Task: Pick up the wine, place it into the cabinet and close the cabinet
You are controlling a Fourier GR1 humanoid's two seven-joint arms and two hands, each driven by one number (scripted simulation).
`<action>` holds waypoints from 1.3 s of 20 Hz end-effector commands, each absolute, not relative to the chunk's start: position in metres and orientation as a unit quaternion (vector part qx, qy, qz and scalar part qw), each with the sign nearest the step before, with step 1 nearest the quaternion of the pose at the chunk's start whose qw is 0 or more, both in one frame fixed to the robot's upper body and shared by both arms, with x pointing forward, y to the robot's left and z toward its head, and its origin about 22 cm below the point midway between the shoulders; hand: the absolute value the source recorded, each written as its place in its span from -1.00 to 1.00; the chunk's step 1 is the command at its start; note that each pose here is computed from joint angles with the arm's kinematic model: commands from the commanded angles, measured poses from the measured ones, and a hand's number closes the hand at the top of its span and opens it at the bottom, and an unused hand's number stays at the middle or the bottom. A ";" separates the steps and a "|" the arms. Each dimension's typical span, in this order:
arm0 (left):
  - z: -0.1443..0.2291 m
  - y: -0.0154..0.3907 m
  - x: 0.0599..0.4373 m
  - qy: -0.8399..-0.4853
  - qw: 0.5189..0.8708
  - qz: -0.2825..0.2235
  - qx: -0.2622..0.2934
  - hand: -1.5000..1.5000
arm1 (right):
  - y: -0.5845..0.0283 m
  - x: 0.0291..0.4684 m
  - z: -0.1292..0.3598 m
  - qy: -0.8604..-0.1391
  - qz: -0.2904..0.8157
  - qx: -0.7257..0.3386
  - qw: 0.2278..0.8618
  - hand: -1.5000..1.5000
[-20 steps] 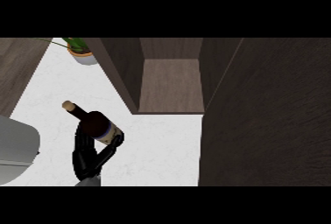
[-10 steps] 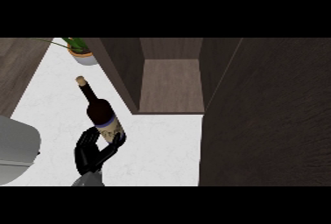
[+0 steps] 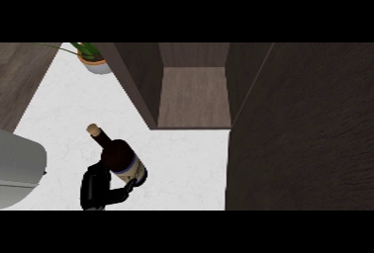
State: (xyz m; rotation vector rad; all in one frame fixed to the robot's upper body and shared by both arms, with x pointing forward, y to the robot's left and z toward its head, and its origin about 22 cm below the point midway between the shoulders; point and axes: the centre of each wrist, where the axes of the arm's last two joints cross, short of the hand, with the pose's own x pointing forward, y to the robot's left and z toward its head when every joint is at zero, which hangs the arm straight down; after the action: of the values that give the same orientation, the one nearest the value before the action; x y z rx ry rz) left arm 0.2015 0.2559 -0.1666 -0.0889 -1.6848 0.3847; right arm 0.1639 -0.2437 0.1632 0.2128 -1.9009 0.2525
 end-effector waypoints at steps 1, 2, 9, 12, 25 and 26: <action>-0.188 0.274 0.136 -0.709 0.686 0.131 -0.095 1.00 | -0.241 0.157 0.164 -0.810 0.096 0.089 0.572 -1.00; -0.193 0.270 0.121 -0.723 0.671 0.131 -0.099 1.00 | -0.248 0.159 0.148 -0.812 0.100 0.089 0.568 -1.00; -0.166 0.284 0.140 -0.744 0.641 0.119 -0.149 1.00 | -0.245 0.170 0.162 -0.812 0.105 0.080 0.569 -1.00; -0.144 0.263 0.150 -0.755 0.623 0.124 -0.162 1.00 | -0.241 0.157 0.155 -0.811 0.103 0.091 0.569 -1.00; -0.032 0.234 0.147 -0.763 0.610 0.107 -0.185 1.00 | -0.245 0.172 0.160 -0.807 0.101 0.095 0.574 -1.00; -0.038 0.228 0.160 -0.770 0.604 0.105 -0.177 1.00 | -0.236 0.173 0.163 -0.810 0.099 0.103 0.569 -1.00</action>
State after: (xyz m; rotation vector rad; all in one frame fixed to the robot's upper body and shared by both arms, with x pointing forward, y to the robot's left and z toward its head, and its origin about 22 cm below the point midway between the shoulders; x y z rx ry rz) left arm 0.1549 0.2374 -0.0631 -0.4070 -1.7631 0.2470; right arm 0.1719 -0.2444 0.1571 0.2266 -1.8958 0.2411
